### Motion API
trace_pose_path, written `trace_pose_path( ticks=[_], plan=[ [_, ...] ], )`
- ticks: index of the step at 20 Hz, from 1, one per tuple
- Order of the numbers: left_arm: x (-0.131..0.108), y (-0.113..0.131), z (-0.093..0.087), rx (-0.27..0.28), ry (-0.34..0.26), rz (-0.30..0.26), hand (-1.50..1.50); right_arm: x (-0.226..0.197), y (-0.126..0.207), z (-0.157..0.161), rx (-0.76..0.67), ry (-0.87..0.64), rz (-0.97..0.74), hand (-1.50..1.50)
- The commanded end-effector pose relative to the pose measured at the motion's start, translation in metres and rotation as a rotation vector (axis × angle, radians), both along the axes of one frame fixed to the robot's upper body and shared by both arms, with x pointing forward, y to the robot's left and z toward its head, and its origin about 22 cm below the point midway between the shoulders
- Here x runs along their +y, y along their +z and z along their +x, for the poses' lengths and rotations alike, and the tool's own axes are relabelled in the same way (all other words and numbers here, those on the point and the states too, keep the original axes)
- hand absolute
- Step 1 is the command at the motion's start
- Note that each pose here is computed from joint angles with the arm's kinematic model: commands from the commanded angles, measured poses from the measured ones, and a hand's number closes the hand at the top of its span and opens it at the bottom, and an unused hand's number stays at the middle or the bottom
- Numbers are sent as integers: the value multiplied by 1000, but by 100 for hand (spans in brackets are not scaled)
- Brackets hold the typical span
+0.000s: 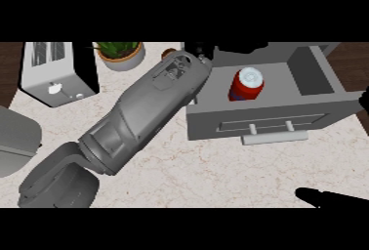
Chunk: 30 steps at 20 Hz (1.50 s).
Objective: Pick up the can, place it into the drawer and close the drawer
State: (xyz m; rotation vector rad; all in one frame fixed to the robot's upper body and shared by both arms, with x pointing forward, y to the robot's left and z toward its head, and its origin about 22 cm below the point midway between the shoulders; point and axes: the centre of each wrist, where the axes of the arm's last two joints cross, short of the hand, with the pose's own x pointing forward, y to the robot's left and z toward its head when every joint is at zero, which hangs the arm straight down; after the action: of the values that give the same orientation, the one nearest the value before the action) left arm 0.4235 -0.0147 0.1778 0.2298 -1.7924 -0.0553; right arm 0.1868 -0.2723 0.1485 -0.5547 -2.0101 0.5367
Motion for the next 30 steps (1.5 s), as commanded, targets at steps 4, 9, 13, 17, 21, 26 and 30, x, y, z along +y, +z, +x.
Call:
trace_pose_path(
  ticks=[4, 9, 13, 17, 21, 26, 30],
  plan=[
    [-14, 19, -7, -31, 3, -8, -150, 9, -4, 32, -1, -91, -312, -150],
    [-9, 18, -3, -8, -20, -18, -150, 30, -35, 42, 35, -105, -457, -150],
    [4, 13, 0, -2, 9, -5, -150, 32, -57, 54, 83, -148, -538, -150],
    [7, 33, -3, 13, 5, -12, -150, 58, -96, 67, 70, -198, -522, -150],
    [43, 30, 2, 15, 6, -9, -150, 50, -116, 94, 75, -226, -497, -150],
    [48, 49, -8, 12, 1, -27, -150, 41, -143, 119, 86, -285, -522, -150],
    [65, 55, -13, 22, 0, -4, -150, 46, -141, 139, 112, -279, -580, -150]
  ],
)
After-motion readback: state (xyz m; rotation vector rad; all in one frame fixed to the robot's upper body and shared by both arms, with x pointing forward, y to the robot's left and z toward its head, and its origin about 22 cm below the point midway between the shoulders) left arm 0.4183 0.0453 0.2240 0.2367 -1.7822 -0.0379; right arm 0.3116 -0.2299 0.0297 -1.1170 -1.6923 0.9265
